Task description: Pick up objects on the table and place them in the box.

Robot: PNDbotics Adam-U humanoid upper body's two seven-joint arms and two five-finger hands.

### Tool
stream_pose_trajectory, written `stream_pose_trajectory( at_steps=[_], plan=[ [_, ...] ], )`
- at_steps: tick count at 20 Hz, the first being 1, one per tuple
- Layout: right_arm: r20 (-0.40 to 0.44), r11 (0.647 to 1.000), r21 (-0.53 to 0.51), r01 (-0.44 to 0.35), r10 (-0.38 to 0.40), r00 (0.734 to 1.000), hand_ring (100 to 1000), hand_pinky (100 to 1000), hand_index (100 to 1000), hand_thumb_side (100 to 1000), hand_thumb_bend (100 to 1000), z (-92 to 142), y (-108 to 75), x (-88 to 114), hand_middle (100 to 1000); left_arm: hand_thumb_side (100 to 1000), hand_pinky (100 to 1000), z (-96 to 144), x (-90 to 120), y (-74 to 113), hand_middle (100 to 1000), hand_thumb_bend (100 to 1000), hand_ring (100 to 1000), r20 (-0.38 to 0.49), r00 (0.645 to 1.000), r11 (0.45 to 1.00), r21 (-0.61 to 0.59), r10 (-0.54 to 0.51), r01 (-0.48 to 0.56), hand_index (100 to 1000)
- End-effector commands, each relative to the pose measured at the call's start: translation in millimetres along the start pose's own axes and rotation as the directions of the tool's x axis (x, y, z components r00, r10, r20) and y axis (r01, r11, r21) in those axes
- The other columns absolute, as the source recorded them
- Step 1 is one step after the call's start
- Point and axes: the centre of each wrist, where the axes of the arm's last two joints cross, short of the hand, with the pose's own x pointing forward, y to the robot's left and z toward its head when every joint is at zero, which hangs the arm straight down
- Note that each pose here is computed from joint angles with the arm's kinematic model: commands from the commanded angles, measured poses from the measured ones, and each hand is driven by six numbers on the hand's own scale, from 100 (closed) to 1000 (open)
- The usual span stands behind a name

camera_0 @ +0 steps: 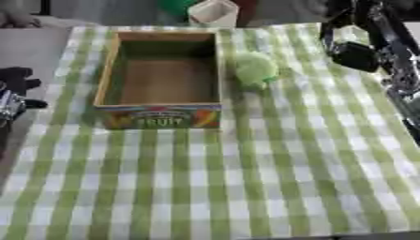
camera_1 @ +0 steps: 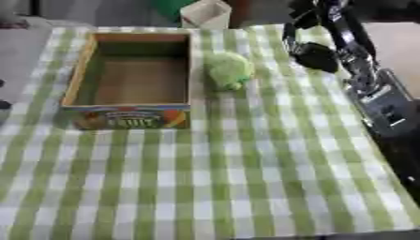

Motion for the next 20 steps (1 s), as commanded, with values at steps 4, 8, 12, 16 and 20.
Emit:
stream_pose_trajectory(
  at_steps=[4, 8, 12, 16, 20],
  plan=[
    [0.027, 1.000, -0.016, -0.016, 0.017, 0.999, 630, 698, 774, 161, 100, -6.7, -10.4, 6.7, 635, 215, 601, -2.3, 12.5, 4.6, 729, 211, 782, 0.030, 0.999, 1.000, -0.002, -0.029, 0.029, 715],
    [0.028, 1.000, -0.016, -0.016, 0.016, 0.999, 631, 698, 774, 161, 100, -6.8, -10.5, 7.1, 635, 215, 601, -2.3, 12.6, 4.7, 729, 212, 782, 0.030, 0.999, 1.000, -0.001, -0.029, 0.029, 715],
    [0.029, 1.000, -0.012, -0.020, 0.020, 0.999, 632, 698, 775, 154, 100, -8.0, -11.0, 7.6, 637, 215, 601, -2.2, 12.5, 4.7, 729, 213, 782, 0.029, 0.999, 1.000, -0.001, -0.029, 0.029, 715],
    [0.025, 1.000, 0.009, -0.022, 0.022, 0.999, 635, 701, 778, 178, 100, -13.5, -12.2, 6.7, 645, 214, 601, -2.1, 12.1, 4.3, 729, 214, 782, 0.027, 0.999, 1.000, -0.003, -0.027, 0.028, 715],
    [0.018, 0.998, 0.059, -0.018, 0.017, 1.000, 657, 709, 799, 203, 100, -25.2, -14.5, 2.4, 682, 214, 601, -2.0, 11.4, 3.9, 729, 214, 782, 0.025, 0.999, 1.000, -0.007, -0.026, 0.027, 715]
  ],
)
